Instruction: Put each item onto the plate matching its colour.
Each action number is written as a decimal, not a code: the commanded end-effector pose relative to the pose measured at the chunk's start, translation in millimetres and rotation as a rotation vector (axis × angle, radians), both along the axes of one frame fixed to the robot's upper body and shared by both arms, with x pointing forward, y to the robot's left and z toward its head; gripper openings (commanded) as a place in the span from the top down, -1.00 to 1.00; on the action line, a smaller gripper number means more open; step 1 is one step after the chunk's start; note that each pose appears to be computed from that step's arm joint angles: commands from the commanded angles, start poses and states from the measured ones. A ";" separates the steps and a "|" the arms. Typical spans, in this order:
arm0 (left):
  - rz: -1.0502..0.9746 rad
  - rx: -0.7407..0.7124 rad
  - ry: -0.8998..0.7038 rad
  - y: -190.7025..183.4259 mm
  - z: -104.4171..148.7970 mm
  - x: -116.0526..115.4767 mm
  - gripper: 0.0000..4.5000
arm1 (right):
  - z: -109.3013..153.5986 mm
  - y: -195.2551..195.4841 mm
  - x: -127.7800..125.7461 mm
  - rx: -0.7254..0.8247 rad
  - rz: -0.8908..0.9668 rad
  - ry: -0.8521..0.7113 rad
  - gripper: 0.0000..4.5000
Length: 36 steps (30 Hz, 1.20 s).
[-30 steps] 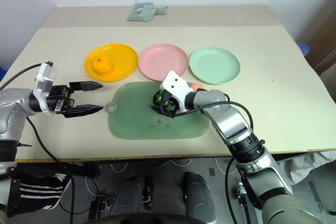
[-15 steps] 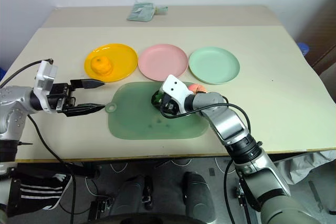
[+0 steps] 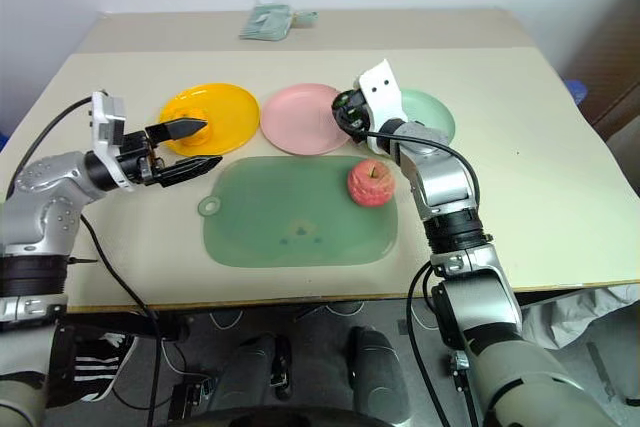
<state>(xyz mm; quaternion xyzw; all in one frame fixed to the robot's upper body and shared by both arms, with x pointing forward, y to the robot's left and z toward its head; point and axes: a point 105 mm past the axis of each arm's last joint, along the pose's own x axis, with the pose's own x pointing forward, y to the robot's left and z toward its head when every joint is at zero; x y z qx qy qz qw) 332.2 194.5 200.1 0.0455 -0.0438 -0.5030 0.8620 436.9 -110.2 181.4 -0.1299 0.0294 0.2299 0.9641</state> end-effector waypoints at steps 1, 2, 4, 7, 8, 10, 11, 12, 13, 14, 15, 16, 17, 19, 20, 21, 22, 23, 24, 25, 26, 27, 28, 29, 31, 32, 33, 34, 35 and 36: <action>-0.012 0.004 -0.057 -0.6 11.0 -6.4 -1.00 | 27.4 -13.7 13.2 0.040 -0.086 -0.084 -0.21; -0.010 0.006 -0.055 -0.2 11.0 -6.9 -1.00 | 27.7 -19.0 16.1 0.063 -0.114 -0.079 -0.21; -0.009 0.012 -0.054 0.6 10.8 -8.2 -1.00 | 25.7 -26.2 19.5 0.087 -0.143 -0.062 -0.21; -0.009 0.010 -0.048 0.2 10.1 -9.8 -1.00 | 17.6 -30.9 20.5 0.081 -0.142 -0.035 -0.21; -0.015 0.010 -0.047 -1.1 10.8 -10.8 -1.00 | 15.8 -32.7 20.3 0.081 -0.143 -0.030 -0.32; -0.023 0.008 -0.043 -3.3 12.9 -12.1 -1.00 | 15.5 -32.3 19.1 0.080 -0.131 -0.031 -0.54; -0.031 0.006 -0.045 -4.4 14.4 -12.9 -1.00 | 17.7 -30.8 17.8 0.091 -0.121 -0.034 -0.76; -0.038 0.003 -0.044 -5.1 15.7 -13.7 -1.00 | 22.6 -31.4 16.9 0.088 -0.124 -0.057 -0.96; -0.044 0.001 -0.041 -5.6 16.8 -14.4 -1.00 | 27.0 -31.7 15.7 0.101 -0.119 -0.071 -0.96; -0.052 -0.001 -0.042 -6.5 18.5 -15.1 -1.00 | 31.5 -32.0 14.1 0.111 -0.111 -0.084 -0.96; -0.064 -0.005 -0.047 -7.5 20.7 -16.3 -1.00 | 36.5 -32.0 11.9 0.126 -0.099 -0.098 -0.96; -0.078 -0.016 -0.042 -8.6 24.1 -17.8 -1.00 | 45.0 -30.8 7.0 0.156 -0.067 -0.118 -0.96; -0.088 -0.024 -0.038 -9.4 26.3 -18.9 -1.00 | 53.3 -24.7 -1.7 0.193 0.002 -0.127 -0.96; -0.130 -0.047 -0.015 -12.0 32.4 -24.7 -1.00 | 61.5 -11.4 -23.6 0.239 0.150 -0.098 -0.96; -0.164 -0.056 0.021 -13.3 34.9 -28.7 -1.00 | 59.9 -2.7 -40.8 0.219 0.253 -0.063 -0.96; -0.194 -0.046 0.043 -14.2 35.9 -32.5 -1.00 | 56.5 3.6 -56.6 0.191 0.334 -0.028 -0.96; -0.231 -0.034 0.070 -14.9 35.4 -37.2 -1.00 | 52.0 5.2 -69.2 0.150 0.385 -0.002 -0.96; -0.250 -0.019 0.091 -14.9 34.3 -39.8 -1.00 | 47.6 3.9 -76.8 0.120 0.406 0.022 -0.96; -0.264 -0.003 0.090 -15.0 33.9 -41.2 -1.00 | 42.9 -1.0 -80.5 0.095 0.402 0.045 -0.96; -0.273 0.011 0.086 -15.1 33.8 -42.0 -1.00 | 38.6 -6.3 -82.5 0.068 0.391 0.063 -0.96; -0.279 0.024 0.088 -15.2 33.1 -42.2 -1.00 | 34.7 -10.8 -83.5 0.048 0.380 0.079 -0.96; -0.285 0.036 0.092 -15.3 32.0 -42.8 -1.00 | 31.4 -15.0 -83.9 0.028 0.369 0.089 -0.96; -0.288 0.050 0.083 -15.4 31.6 -42.8 -1.00 | 27.7 -20.1 -84.5 0.017 0.358 0.105 -0.96; -0.289 0.055 0.084 -15.3 31.0 -42.5 -1.00 | 23.9 -24.0 -85.3 0.007 0.352 0.119 -0.96; -0.281 0.068 0.083 -13.5 28.9 -41.6 -1.00 | 12.5 -31.6 -88.2 -0.030 0.337 0.161 -0.96; -0.278 0.074 0.078 -12.6 28.0 -41.5 -1.00 | 8.0 -32.9 -90.2 -0.039 0.337 0.179 -0.96; -0.278 0.074 0.081 -12.0 27.2 -41.7 -1.00 | 5.1 -33.5 -91.9 -0.043 0.339 0.190 -0.96; -0.282 0.079 0.085 -11.2 25.7 -42.6 -1.00 | 2.0 -33.6 -93.3 -0.044 0.339 0.201 -0.96; -0.285 0.086 0.085 -10.3 24.4 -43.3 -1.00 | -0.2 -33.2 -93.9 -0.044 0.340 0.206 -0.96; -0.282 0.090 0.084 -9.0 23.3 -43.1 -1.00 | -2.7 -33.1 -94.3 -0.043 0.339 0.213 -0.96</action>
